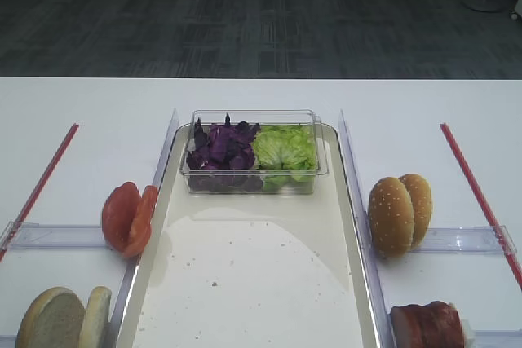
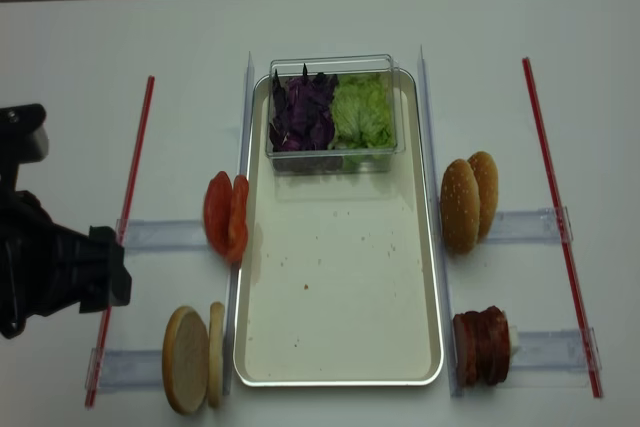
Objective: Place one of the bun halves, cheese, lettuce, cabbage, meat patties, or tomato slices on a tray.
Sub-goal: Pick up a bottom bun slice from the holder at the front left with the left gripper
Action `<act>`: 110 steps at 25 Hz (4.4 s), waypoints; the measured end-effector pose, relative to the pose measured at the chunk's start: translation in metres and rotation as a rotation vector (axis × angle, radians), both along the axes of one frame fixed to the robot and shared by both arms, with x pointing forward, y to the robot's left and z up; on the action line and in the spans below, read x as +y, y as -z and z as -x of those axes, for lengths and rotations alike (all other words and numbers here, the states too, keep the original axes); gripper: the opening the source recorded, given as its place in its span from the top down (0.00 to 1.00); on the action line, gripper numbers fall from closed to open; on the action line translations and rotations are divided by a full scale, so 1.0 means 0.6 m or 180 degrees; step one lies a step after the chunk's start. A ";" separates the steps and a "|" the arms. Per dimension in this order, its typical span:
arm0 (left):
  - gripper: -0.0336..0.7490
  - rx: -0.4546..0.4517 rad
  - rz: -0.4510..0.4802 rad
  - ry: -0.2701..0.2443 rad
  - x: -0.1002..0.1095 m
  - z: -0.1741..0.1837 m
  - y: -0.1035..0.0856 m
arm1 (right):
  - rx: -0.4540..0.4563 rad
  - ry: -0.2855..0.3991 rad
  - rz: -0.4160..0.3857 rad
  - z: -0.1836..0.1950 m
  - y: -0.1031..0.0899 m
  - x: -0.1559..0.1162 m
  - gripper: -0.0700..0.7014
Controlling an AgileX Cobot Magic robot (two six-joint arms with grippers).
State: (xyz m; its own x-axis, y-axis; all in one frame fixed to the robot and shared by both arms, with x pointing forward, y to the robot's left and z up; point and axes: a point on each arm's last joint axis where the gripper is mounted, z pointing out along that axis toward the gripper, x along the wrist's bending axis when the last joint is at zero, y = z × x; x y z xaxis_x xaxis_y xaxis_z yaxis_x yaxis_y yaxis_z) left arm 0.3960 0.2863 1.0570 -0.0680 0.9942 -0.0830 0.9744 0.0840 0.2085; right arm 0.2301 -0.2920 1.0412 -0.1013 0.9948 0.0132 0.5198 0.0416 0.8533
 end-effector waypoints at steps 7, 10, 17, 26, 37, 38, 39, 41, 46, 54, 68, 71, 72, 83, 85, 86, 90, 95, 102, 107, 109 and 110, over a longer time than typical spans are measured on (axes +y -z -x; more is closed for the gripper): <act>0.17 0.0264 -0.0009 0.0114 -0.021 -0.027 0.016 | 0.0000 0.0000 0.0000 0.000 0.000 0.000 0.28; 0.17 0.0325 0.0005 0.0144 -0.040 -0.030 0.021 | 0.0000 0.0000 0.0000 0.000 0.000 0.000 0.28; 0.17 0.0406 -0.0033 0.0275 -0.103 -0.031 0.026 | -0.0002 -0.0008 0.0014 0.000 0.000 0.000 0.28; 0.24 0.0286 -0.0036 0.0638 -0.191 -0.040 0.005 | -0.0001 -0.0005 0.0009 0.000 0.000 0.000 0.28; 0.26 0.0406 -0.0261 0.0511 -0.223 -0.047 0.026 | -0.0001 -0.0005 0.0009 0.000 0.000 0.000 0.28; 0.26 0.0406 -0.0270 0.0472 -0.223 -0.048 0.027 | -0.0001 -0.0005 0.0009 0.000 0.000 0.000 0.28; 0.26 0.0401 -0.0283 0.0421 -0.224 -0.048 0.028 | -0.0001 -0.0005 0.0009 0.000 0.000 0.000 0.28; 0.26 0.0369 -0.0316 0.0328 -0.227 -0.046 0.028 | -0.0001 -0.0005 0.0009 0.000 0.000 0.000 0.28; 0.26 0.0299 -0.0335 0.0212 -0.244 -0.035 0.029 | -0.0001 -0.0005 0.0009 0.000 0.000 0.000 0.28; 0.26 0.0185 -0.0404 0.0121 -0.264 -0.027 0.035 | 0.0000 -0.0002 0.0004 0.000 0.000 0.000 0.28; 0.38 0.0269 -0.0681 0.0111 -0.276 -0.034 0.063 | 0.0000 -0.0002 0.0004 0.000 0.000 0.000 0.28; 0.39 0.0294 -0.0713 0.0094 -0.278 -0.036 0.069 | 0.0000 -0.0002 0.0004 0.000 0.000 0.000 0.28; 0.39 0.0301 -0.0726 0.0096 -0.279 -0.037 0.071 | 0.0000 -0.0002 0.0004 0.000 0.000 0.000 0.28; 0.39 0.0306 -0.0774 0.0006 -0.280 -0.042 0.078 | 0.0000 -0.0002 0.0004 0.000 0.000 0.000 0.28; 0.40 0.0294 -0.0790 -0.0046 -0.280 -0.043 0.080 | 0.0000 -0.0002 0.0004 0.000 0.000 0.000 0.28; 0.40 0.0302 -0.0808 -0.0060 -0.278 -0.042 0.082 | 0.0000 -0.0002 0.0004 0.000 0.000 0.000 0.28; 0.40 0.0333 -0.0847 -0.0122 -0.274 -0.038 0.090 | 0.0000 -0.0002 0.0004 0.000 0.000 0.000 0.28; 0.40 0.0330 -0.0837 -0.0200 -0.274 -0.039 0.091 | 0.0000 -0.0002 0.0004 0.000 0.000 0.000 0.28; 0.40 0.0298 -0.0788 -0.0193 -0.276 -0.040 0.093 | 0.0000 -0.0002 0.0004 0.000 0.000 0.000 0.28; 0.40 0.0390 -0.0901 -0.0185 -0.280 -0.043 0.114 | 0.0000 -0.0002 0.0004 0.000 0.000 0.000 0.28; 0.40 0.0413 -0.0928 -0.0183 -0.281 -0.045 0.119 | 0.0000 -0.0002 0.0004 0.000 0.000 0.000 0.28; 0.40 0.0422 -0.0940 -0.0182 -0.282 -0.045 0.120 | 0.0000 -0.0002 0.0004 0.000 0.000 0.000 0.28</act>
State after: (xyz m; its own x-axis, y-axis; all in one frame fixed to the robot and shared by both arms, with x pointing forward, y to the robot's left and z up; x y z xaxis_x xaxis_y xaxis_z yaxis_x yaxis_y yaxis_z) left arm 0.4229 0.1172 0.9847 -0.1154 0.9683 0.2215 0.9901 0.0943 0.1037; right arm 0.2301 -0.2920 1.0412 -0.1021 0.9947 0.0119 0.5197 0.0431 0.8533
